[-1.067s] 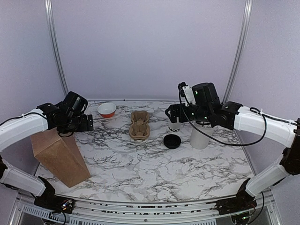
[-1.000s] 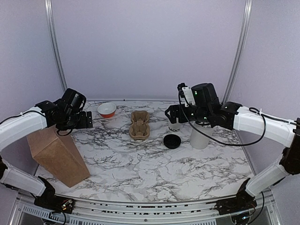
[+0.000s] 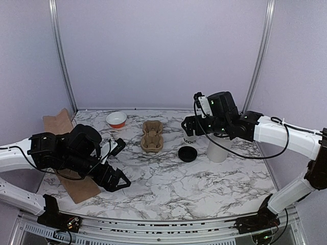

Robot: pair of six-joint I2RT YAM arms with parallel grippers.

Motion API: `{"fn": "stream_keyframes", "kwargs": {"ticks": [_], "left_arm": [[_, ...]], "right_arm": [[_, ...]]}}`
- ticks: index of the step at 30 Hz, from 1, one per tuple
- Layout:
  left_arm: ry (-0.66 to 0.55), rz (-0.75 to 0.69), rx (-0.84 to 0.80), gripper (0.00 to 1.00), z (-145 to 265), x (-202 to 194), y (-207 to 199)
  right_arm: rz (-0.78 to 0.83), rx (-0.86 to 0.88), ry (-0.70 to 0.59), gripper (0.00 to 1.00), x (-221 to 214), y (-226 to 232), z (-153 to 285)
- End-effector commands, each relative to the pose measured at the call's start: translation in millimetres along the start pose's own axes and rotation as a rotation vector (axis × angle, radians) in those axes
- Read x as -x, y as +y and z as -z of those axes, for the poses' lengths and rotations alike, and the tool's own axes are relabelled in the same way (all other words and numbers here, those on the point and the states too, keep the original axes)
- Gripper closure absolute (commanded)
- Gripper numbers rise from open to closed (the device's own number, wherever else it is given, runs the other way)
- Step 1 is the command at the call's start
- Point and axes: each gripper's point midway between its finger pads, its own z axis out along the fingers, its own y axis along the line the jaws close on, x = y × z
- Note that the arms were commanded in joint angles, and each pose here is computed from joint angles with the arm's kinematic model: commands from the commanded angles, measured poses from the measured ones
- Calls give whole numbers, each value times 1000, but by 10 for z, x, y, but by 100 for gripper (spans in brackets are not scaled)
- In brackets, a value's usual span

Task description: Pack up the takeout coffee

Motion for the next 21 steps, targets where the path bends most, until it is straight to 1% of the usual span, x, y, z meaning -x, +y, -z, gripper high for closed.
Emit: {"fn": "stream_keyframes", "kwargs": {"ticks": [1,5,10,12,16,21], "left_arm": [[123,78,14,1,80,-430,64],[198,97,17,1,76,-682,82],[256,106,148,1,86,-834,319],[263,105,177,1,90,-851,368],[256,102,294,1,93,-834,564],[211,126,469,1,103,-655,894]], "right_arm": [[10,-11,11,5,-42,-4,11],[8,-11,27,5,-97,-9,-16],[8,-12,34,5,-125,-11,-29],[7,-12,36,5,-135,-13,-35],[11,-9,41,5,-151,-5,-57],[17,-7,37,5,-134,4,-72]]}}
